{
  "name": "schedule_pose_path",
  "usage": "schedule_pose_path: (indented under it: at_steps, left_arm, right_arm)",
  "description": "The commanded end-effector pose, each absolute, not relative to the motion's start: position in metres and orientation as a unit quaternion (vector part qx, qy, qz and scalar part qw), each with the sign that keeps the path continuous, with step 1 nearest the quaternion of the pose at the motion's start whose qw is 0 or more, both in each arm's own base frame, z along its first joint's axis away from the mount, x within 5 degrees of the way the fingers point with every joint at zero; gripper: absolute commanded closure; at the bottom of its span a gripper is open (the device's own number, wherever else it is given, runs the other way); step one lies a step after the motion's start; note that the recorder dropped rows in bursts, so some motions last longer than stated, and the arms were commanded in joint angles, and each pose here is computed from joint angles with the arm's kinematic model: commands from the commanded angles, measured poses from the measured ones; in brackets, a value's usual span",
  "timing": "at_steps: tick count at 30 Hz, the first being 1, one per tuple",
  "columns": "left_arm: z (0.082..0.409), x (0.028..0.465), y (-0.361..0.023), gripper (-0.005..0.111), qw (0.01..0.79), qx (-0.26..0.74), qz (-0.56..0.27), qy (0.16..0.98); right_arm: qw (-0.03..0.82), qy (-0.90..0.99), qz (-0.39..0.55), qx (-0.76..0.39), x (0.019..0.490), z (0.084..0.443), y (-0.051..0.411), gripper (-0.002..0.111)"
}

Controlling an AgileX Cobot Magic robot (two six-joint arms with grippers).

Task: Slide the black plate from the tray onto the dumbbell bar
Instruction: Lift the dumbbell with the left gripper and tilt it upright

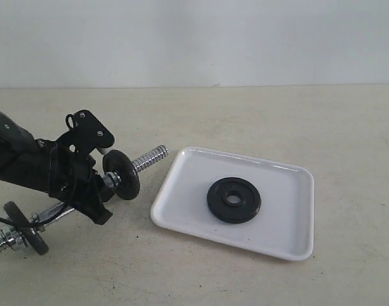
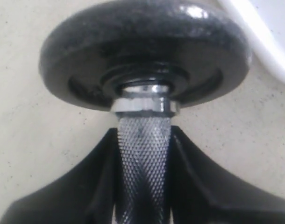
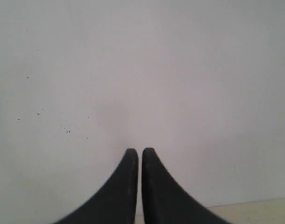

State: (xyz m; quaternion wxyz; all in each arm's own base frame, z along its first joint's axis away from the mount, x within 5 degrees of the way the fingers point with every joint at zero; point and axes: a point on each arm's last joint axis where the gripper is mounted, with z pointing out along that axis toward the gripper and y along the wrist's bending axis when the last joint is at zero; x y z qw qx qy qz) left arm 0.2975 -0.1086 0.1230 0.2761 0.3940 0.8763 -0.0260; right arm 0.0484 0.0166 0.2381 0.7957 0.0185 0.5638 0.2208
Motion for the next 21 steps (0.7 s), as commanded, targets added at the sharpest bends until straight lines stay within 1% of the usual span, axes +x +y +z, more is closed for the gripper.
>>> schedule_pose_path:
  at_steps: [1, 7, 9, 11, 15, 17, 19, 21]
  left_arm:
    - [0.1230, 0.2936, -0.1105, 0.102, 0.263, 0.429, -0.032, 0.864]
    - [0.1231, 0.2938, -0.1104, 0.102, 0.263, 0.410, -0.036, 0.873]
    - [0.1231, 0.2938, -0.1104, 0.099, 0.263, 0.410, -0.036, 0.873]
    - [0.1231, 0.2938, -0.1104, 0.091, 0.263, 0.410, -0.036, 0.873]
    - [0.1231, 0.2938, -0.1104, 0.064, 0.263, 0.405, -0.038, 0.875]
    - [0.1231, 0.2938, -0.1104, 0.054, 0.263, 0.398, -0.040, 0.878]
    - [0.1231, 0.2938, -0.1104, 0.050, 0.263, 0.398, -0.040, 0.878]
    - [0.1231, 0.2938, -0.1104, 0.050, 0.263, 0.398, -0.040, 0.878]
  right_arm:
    - [0.797, 0.565, 0.211, 0.014, 0.0482, 0.2381, 0.0165, 0.107]
    - [0.797, 0.565, 0.211, 0.014, 0.0482, 0.2381, 0.0165, 0.107]
    - [0.797, 0.565, 0.211, 0.014, 0.0482, 0.2381, 0.0165, 0.107]
    - [0.797, 0.565, 0.211, 0.014, 0.0482, 0.2381, 0.0165, 0.107]
    - [0.797, 0.565, 0.211, 0.014, 0.0482, 0.2381, 0.0165, 0.107]
    - [0.797, 0.566, 0.209, 0.012, 0.0483, 0.2379, 0.0166, 0.107]
    - [0.797, 0.567, 0.209, 0.011, 0.0483, 0.2378, 0.0167, 0.107]
    - [0.796, 0.566, 0.212, 0.014, 0.0483, 0.2378, 0.0167, 0.107]
